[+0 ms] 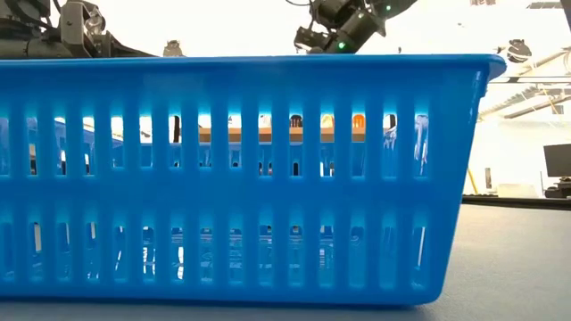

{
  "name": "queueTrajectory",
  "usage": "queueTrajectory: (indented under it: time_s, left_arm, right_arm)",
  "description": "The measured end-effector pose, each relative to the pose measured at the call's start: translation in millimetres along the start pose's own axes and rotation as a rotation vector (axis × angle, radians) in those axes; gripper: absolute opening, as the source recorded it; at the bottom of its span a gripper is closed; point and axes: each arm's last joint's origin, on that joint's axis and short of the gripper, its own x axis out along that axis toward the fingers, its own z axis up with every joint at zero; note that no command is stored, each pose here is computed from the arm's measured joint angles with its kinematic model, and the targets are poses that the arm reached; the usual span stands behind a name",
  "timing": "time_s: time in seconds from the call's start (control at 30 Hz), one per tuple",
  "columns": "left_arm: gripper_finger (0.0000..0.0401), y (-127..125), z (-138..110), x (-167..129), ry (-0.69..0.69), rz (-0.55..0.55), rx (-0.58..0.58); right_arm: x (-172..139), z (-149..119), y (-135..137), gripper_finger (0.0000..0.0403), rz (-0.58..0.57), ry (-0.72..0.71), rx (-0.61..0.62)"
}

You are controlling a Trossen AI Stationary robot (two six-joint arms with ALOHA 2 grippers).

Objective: Stack baskets on shelf by color
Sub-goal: Put the right black bin on the shelf

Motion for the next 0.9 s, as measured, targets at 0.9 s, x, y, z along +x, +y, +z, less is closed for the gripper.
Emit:
queueTrajectory:
  time_s: [0.9]
  left_arm:
    - [0.0031, 1.0, -0.5, 0.0, 0.006, 0.035, 0.016]
  right_arm:
    - [13.3, -8.6, -24.8, 0.0206, 0.027, -0.061, -0.069]
